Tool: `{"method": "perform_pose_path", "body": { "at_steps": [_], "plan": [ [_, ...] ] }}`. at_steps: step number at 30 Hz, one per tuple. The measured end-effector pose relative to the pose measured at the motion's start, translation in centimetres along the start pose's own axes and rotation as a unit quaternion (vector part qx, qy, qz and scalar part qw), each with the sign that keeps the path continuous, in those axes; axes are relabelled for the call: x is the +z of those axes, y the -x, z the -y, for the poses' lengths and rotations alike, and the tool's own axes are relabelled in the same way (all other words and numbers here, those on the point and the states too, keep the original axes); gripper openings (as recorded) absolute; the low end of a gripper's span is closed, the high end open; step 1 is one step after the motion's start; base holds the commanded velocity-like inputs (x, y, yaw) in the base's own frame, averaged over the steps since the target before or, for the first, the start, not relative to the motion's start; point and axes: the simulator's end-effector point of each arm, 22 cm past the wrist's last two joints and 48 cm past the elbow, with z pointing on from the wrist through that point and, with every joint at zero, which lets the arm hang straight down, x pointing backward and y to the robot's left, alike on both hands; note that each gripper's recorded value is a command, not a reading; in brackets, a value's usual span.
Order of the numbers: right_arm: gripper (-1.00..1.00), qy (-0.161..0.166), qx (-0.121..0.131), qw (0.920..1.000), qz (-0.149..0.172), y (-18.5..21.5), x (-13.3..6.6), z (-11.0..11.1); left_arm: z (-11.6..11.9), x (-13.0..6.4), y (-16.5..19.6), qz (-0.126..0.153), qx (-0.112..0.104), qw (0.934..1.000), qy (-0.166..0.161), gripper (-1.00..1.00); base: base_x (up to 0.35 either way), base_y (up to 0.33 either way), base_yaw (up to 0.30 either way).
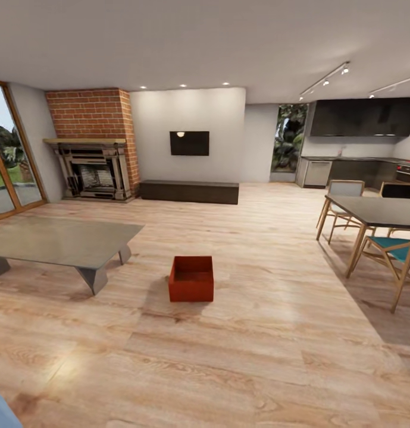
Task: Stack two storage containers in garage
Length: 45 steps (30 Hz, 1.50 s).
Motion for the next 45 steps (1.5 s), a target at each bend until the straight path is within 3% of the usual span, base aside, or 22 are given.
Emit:
{"method": "perform_pose_path", "body": {
  "at_steps": [45],
  "plan": [
    [1.0, 0.0, 0.001, 1.0, 0.0, 0.0, 0.0, 0.01, 0.0, 0.0, 0.17, 0.004, 0.001, 1.0, 0.0, 1.0, 0.323, 0.0, 0.03]
  ]
}}
